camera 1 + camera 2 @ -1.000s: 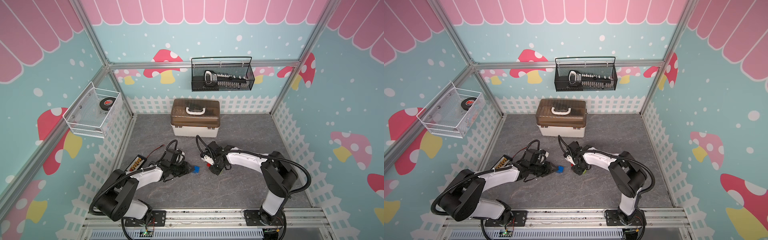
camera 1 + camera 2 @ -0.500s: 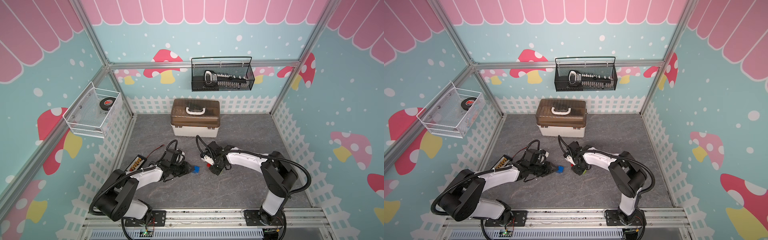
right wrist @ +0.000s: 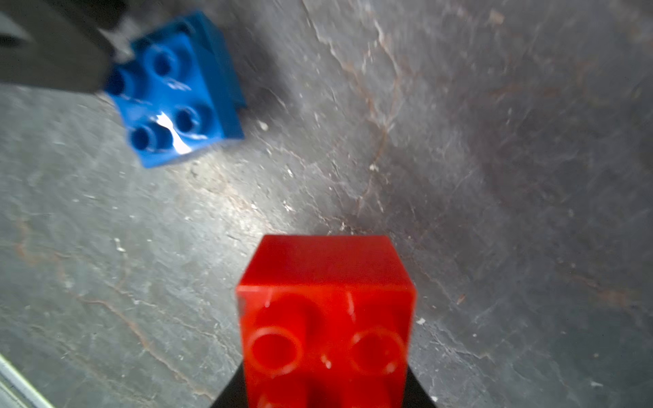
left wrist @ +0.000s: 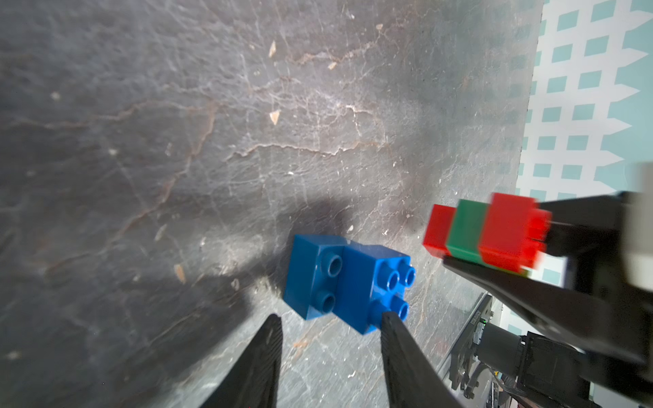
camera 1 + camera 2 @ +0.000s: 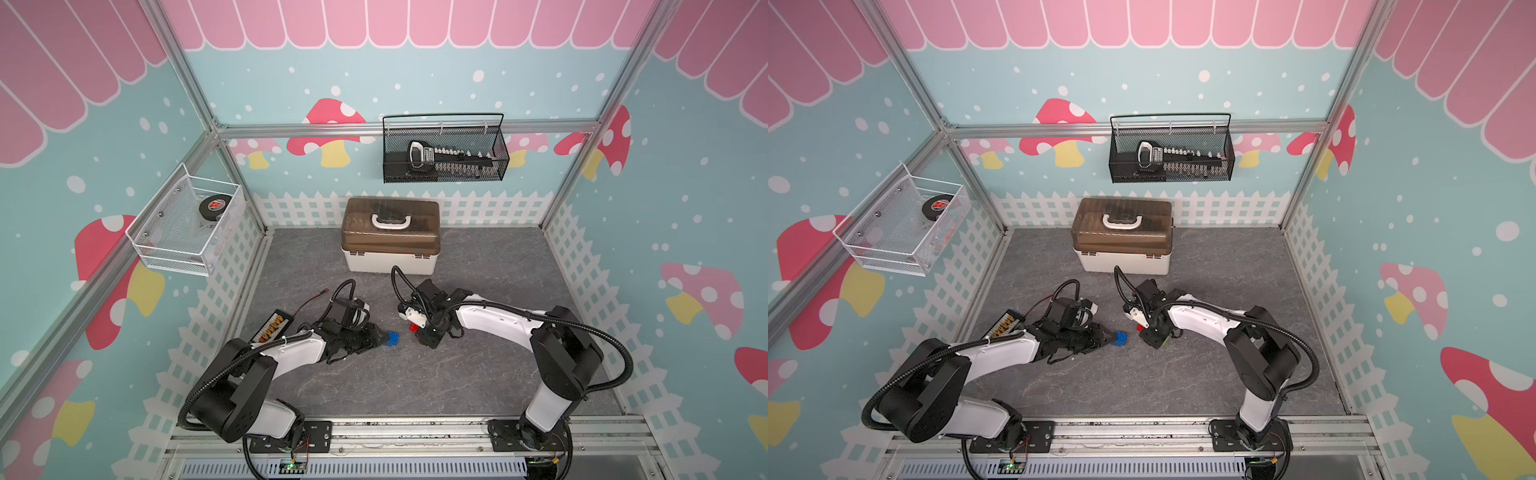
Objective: Assemble the letter y with lego
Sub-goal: Assemble the lego brick with the lego brick.
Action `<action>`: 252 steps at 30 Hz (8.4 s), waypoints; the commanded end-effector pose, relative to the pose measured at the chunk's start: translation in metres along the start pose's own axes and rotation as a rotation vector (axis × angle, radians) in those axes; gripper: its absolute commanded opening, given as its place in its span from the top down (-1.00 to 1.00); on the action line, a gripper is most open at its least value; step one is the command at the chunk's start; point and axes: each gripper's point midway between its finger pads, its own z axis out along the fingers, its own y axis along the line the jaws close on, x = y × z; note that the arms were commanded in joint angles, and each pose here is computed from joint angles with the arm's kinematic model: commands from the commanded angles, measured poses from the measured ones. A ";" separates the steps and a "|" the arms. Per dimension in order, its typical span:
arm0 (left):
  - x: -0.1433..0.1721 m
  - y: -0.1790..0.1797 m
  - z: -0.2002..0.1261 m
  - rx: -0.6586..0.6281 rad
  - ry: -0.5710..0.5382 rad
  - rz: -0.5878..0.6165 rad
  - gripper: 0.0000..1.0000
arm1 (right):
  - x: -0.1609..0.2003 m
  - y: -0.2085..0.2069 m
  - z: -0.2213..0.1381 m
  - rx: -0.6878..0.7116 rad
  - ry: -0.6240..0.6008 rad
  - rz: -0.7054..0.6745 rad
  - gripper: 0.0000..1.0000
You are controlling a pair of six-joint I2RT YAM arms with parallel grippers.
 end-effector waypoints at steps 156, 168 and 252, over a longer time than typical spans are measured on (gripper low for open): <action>0.011 0.033 0.007 -0.084 -0.020 -0.014 0.16 | -0.066 0.024 -0.021 -0.094 -0.072 -0.407 0.45; 0.007 0.029 0.002 -0.048 -0.062 0.008 0.14 | -0.054 0.021 -0.014 -0.094 -0.068 -0.408 0.45; 0.018 0.048 0.012 -0.029 -0.056 -0.012 0.14 | -0.039 0.030 0.017 -0.084 0.078 -0.557 0.46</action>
